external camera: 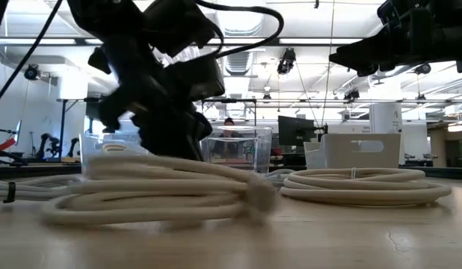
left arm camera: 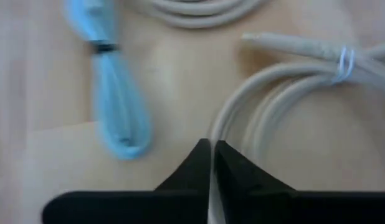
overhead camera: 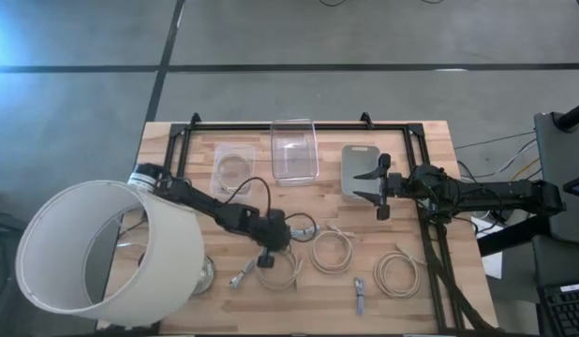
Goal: Pick & Place USB Port
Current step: Put the brown USB cable into the white transparent bin
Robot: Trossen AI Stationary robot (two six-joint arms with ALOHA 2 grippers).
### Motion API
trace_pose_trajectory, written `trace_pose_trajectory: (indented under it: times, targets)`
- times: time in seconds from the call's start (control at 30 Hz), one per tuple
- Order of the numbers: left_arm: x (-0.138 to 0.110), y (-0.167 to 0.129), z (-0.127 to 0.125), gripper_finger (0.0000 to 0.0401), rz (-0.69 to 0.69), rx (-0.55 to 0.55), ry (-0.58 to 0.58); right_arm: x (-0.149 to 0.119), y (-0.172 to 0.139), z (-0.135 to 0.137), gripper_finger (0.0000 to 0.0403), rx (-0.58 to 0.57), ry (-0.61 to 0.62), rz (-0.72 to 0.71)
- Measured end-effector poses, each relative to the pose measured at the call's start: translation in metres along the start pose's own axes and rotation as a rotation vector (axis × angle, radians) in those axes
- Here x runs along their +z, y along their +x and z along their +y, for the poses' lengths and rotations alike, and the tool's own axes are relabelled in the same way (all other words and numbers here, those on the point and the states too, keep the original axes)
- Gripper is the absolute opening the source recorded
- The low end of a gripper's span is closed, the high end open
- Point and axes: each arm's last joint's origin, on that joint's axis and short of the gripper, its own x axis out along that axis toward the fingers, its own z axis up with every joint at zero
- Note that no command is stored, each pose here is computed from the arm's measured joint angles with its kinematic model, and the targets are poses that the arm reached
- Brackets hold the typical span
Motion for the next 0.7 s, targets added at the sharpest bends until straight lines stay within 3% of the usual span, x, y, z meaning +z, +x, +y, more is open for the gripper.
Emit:
trace_pose_trajectory:
  times: [0.13,0.3,0.7]
  targets:
    - [0.001,-0.003,0.008,0.0011,-0.011,0.108,-0.009,0.000,0.000,0.000,0.0201,0.000,0.000,0.000]
    - [0.004,-0.012,0.010,0.0014,-0.022,0.154,0.014,0.000,0.000,0.000,0.0201,0.000,0.000,0.000]
    - [0.009,-0.022,0.010,0.0015,-0.055,0.164,0.008,0.000,0.000,0.000,0.0201,0.000,0.000,0.000]
